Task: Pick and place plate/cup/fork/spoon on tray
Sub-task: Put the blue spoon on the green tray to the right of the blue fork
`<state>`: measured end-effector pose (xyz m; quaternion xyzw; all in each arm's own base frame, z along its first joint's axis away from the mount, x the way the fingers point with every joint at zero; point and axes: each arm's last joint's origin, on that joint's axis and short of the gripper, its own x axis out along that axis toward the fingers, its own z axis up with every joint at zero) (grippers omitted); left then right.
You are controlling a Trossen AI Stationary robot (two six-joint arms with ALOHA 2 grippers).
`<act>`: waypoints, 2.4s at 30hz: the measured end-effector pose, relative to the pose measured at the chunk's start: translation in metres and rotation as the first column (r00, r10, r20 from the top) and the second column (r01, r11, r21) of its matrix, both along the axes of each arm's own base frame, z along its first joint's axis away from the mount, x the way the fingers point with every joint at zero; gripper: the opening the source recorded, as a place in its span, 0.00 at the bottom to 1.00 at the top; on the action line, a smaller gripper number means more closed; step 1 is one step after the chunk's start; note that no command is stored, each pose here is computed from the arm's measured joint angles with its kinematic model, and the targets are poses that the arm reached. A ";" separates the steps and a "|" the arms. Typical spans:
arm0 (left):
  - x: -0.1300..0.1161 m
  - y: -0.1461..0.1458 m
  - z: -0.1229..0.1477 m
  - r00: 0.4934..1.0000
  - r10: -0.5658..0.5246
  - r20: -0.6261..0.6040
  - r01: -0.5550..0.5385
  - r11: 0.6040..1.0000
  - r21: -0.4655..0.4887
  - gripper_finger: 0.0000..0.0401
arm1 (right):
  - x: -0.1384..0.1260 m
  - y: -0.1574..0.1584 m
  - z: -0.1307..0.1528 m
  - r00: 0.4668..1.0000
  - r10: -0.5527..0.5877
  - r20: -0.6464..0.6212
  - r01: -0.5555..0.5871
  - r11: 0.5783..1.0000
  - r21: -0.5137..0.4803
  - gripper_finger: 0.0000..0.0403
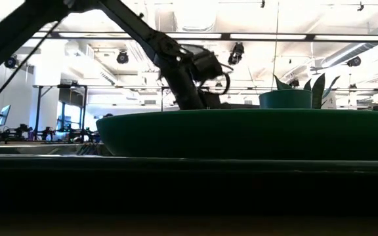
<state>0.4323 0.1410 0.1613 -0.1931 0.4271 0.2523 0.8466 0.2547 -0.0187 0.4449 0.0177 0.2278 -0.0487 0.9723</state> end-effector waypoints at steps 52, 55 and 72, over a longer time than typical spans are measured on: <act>-0.124 -0.062 0.185 0.962 0.263 0.079 -0.272 0.950 0.153 0.00 | -0.003 0.008 0.006 0.998 0.048 0.039 -0.046 0.998 -0.046 0.02; -0.138 -0.089 0.191 0.955 0.285 0.086 -0.294 0.948 0.119 0.00 | -0.005 0.008 0.008 0.998 0.050 0.046 -0.048 0.998 -0.051 0.02; -0.149 -0.254 0.129 0.836 0.542 0.083 -0.494 0.811 -0.314 0.00 | -0.010 0.008 0.011 0.996 0.071 0.053 -0.066 0.993 -0.103 0.02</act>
